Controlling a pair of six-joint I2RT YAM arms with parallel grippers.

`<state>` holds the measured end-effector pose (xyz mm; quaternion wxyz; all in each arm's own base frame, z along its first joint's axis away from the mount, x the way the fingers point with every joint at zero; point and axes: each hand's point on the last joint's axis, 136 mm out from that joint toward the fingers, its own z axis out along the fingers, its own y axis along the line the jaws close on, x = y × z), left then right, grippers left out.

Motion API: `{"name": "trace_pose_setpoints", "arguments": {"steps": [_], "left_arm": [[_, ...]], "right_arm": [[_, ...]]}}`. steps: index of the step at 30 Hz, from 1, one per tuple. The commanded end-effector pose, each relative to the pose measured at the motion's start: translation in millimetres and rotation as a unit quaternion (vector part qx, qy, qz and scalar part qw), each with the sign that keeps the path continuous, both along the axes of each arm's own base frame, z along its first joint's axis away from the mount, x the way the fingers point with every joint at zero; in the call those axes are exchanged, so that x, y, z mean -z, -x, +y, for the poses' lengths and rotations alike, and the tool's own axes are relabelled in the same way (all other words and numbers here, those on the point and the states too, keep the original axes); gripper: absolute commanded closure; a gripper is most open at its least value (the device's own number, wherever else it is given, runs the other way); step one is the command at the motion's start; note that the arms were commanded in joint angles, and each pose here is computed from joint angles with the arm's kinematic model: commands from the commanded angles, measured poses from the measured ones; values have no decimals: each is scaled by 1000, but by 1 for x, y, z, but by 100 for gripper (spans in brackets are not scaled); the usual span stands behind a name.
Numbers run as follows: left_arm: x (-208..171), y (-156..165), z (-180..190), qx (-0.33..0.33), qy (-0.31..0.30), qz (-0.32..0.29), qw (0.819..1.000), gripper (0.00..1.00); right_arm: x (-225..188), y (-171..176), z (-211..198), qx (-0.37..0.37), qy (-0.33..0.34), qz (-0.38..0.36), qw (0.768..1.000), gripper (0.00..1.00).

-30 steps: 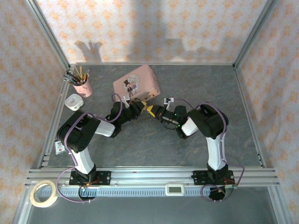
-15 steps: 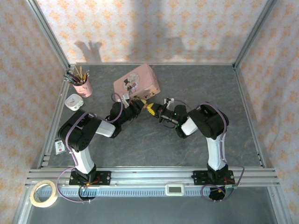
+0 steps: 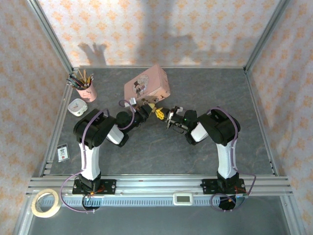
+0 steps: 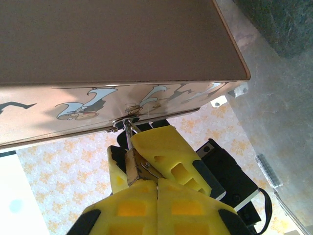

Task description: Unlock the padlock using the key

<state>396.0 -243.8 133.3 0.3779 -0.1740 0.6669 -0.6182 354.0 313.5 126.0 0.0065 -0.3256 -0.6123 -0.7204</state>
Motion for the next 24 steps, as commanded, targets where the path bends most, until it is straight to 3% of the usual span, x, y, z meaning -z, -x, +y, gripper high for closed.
{"name": "trace_pose_setpoints", "arguments": {"steps": [1,6,10,14,24], "left_arm": [[-52,36,-21,76,25,-141,987,100],[-52,32,-20,73,24,-143,987,100],[-51,24,-12,48,27,-119,991,100],[-37,15,-6,17,-12,-77,997,100],[-29,6,3,-19,1,-3,1000,100]], "right_arm": [[-90,-2,-12,2,-200,26,979,100],[-77,-4,-14,16,-195,30,980,100],[-52,-9,-15,36,-111,-9,993,100],[-36,-10,-19,53,-48,-58,996,99],[-8,-3,-25,69,65,-126,988,72]]}}
